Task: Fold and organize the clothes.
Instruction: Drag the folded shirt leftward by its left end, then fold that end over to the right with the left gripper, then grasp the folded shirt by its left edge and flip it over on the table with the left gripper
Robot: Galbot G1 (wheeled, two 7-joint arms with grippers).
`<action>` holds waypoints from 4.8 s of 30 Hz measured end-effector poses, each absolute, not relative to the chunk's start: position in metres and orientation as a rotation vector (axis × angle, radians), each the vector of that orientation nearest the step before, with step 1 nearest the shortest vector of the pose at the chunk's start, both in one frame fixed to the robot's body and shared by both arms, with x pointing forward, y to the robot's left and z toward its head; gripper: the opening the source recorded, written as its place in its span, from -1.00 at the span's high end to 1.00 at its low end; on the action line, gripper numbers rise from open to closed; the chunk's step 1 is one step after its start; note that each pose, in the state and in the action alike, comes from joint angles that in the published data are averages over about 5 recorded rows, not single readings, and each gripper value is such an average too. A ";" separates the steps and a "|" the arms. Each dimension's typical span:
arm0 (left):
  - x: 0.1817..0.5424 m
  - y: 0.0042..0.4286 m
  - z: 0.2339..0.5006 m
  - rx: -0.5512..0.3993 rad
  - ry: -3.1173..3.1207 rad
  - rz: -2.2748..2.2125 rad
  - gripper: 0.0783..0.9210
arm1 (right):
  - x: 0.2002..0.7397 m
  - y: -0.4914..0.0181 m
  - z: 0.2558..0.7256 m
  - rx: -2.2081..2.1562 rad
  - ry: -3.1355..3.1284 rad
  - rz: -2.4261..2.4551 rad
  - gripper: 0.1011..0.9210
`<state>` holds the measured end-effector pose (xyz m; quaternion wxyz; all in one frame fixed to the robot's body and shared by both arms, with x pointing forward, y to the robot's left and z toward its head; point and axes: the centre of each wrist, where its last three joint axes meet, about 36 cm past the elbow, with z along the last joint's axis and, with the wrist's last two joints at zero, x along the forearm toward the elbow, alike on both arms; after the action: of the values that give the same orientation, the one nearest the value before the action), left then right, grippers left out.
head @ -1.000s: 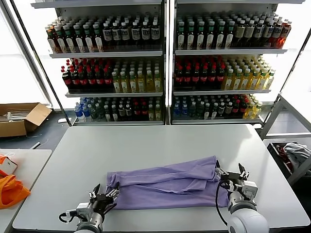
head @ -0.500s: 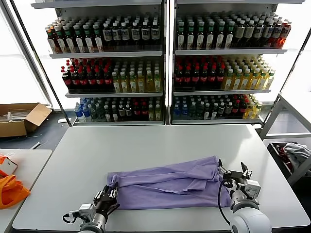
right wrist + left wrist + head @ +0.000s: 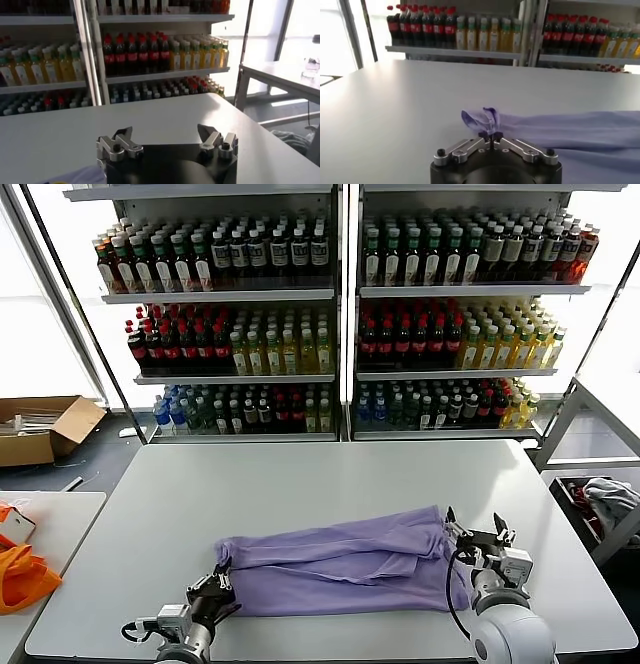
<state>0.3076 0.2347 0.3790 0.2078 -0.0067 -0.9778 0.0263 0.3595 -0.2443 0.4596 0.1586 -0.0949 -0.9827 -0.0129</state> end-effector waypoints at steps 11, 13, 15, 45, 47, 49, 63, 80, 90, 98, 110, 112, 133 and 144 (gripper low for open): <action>0.312 0.313 0.405 0.135 -2.774 -0.104 0.97 | 0.366 -0.237 0.460 -0.252 -2.815 -0.050 -0.76; 0.315 0.335 0.412 0.182 -2.776 -0.155 0.97 | 0.367 -0.237 0.461 -0.250 -2.816 -0.051 -0.76; 0.318 0.358 0.421 0.232 -2.778 -0.209 0.97 | 0.367 -0.237 0.462 -0.251 -2.817 -0.052 -0.76; 0.329 0.261 0.408 -0.051 -2.755 -0.236 0.97 | 0.331 -0.248 0.465 -0.341 -2.800 -0.061 -0.76; 0.328 0.245 0.406 -0.097 -2.751 -0.221 0.97 | 0.328 -0.248 0.464 -0.351 -2.797 -0.062 -0.76; 0.327 0.230 0.406 -0.141 -2.749 -0.207 0.97 | 0.324 -0.248 0.463 -0.360 -2.793 -0.063 -0.76; 0.330 0.169 0.407 -0.325 -2.734 -0.169 0.97 | 0.307 -0.247 0.456 -0.401 -2.770 -0.075 -0.76; 0.348 0.147 0.395 -0.371 -2.732 -0.119 0.82 | 0.306 -0.243 0.449 -0.388 -2.757 -0.078 -0.76; 0.340 0.137 0.389 -0.442 -2.720 0.019 0.15 | 0.312 -0.241 0.443 -0.386 -2.751 -0.083 -0.76; 0.322 0.132 0.420 -0.560 -2.677 0.405 -0.41 | 0.324 -0.236 0.440 -0.348 -2.752 -0.069 -0.76; 0.326 0.206 0.449 -0.308 -2.819 0.417 -0.77 | 0.340 -0.225 0.438 -0.263 -2.767 -0.054 -0.76; 0.327 0.222 0.447 -0.236 -2.841 0.363 -0.77 | 0.342 -0.224 0.438 -0.249 -2.769 -0.053 -0.76; 0.330 0.286 0.400 0.024 -2.785 0.152 -0.77 | 0.346 -0.220 0.441 -0.209 -2.779 -0.046 -0.76; 0.332 0.288 0.379 0.019 -2.733 0.147 -0.77 | 0.344 -0.219 0.442 -0.208 -2.777 -0.052 -0.76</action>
<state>0.3323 0.2880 0.3786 0.2008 0.0068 -0.9782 0.0526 0.3437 -0.2191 0.4418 0.1773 -0.0734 -0.9812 -0.0184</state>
